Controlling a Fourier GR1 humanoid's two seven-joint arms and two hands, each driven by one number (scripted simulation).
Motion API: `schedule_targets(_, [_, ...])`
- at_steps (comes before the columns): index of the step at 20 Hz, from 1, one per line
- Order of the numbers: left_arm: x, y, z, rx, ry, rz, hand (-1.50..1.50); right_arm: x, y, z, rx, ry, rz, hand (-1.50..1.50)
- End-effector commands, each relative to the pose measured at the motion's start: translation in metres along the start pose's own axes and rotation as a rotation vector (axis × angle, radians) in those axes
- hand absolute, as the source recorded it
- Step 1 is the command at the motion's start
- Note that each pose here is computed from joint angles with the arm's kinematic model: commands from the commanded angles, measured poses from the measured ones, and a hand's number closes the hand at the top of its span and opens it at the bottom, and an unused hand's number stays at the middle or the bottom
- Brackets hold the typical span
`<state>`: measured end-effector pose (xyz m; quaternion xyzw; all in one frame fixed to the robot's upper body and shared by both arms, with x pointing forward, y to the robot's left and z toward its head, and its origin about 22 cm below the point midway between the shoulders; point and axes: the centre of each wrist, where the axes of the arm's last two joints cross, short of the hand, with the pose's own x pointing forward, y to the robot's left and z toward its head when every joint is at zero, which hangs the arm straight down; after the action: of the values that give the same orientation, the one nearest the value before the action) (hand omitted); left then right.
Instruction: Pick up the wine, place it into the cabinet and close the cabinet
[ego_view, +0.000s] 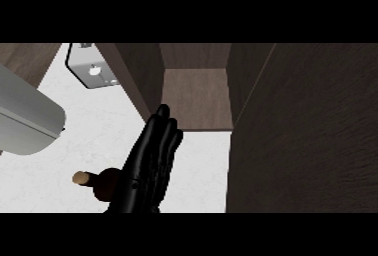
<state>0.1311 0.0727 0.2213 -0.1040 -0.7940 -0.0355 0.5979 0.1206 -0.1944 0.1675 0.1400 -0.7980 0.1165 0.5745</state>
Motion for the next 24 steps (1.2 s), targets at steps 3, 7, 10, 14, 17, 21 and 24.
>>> schedule_targets(3, [0.017,0.011,0.014,0.045,0.050,0.029,-1.50,0.041,0.001,0.025,-0.027,-0.059,0.054,-1.50])
schedule_targets(7, [0.017,-0.001,0.002,0.070,0.062,0.019,-1.50,0.040,-0.003,0.025,-0.012,-0.064,0.033,-1.50])
schedule_targets(10, [0.019,0.013,0.018,0.090,0.076,-0.007,-1.50,0.045,0.003,0.027,-0.007,-0.069,0.015,-1.50])
schedule_targets(14, [0.019,0.018,0.018,0.133,0.076,-0.016,-1.50,0.047,0.001,0.025,-0.022,-0.069,0.015,-1.50])
schedule_targets(17, [0.019,0.025,0.007,0.149,0.067,-0.053,-1.50,0.049,0.002,0.029,-0.003,-0.065,0.023,-1.50])
schedule_targets(21, [0.030,0.053,0.020,0.196,0.044,-0.066,-1.50,0.043,0.002,0.025,-0.025,-0.051,0.015,-1.50])
schedule_targets(24, [0.026,0.060,0.013,0.217,0.050,-0.114,-1.50,0.048,0.007,0.029,-0.001,-0.064,0.019,-1.50])
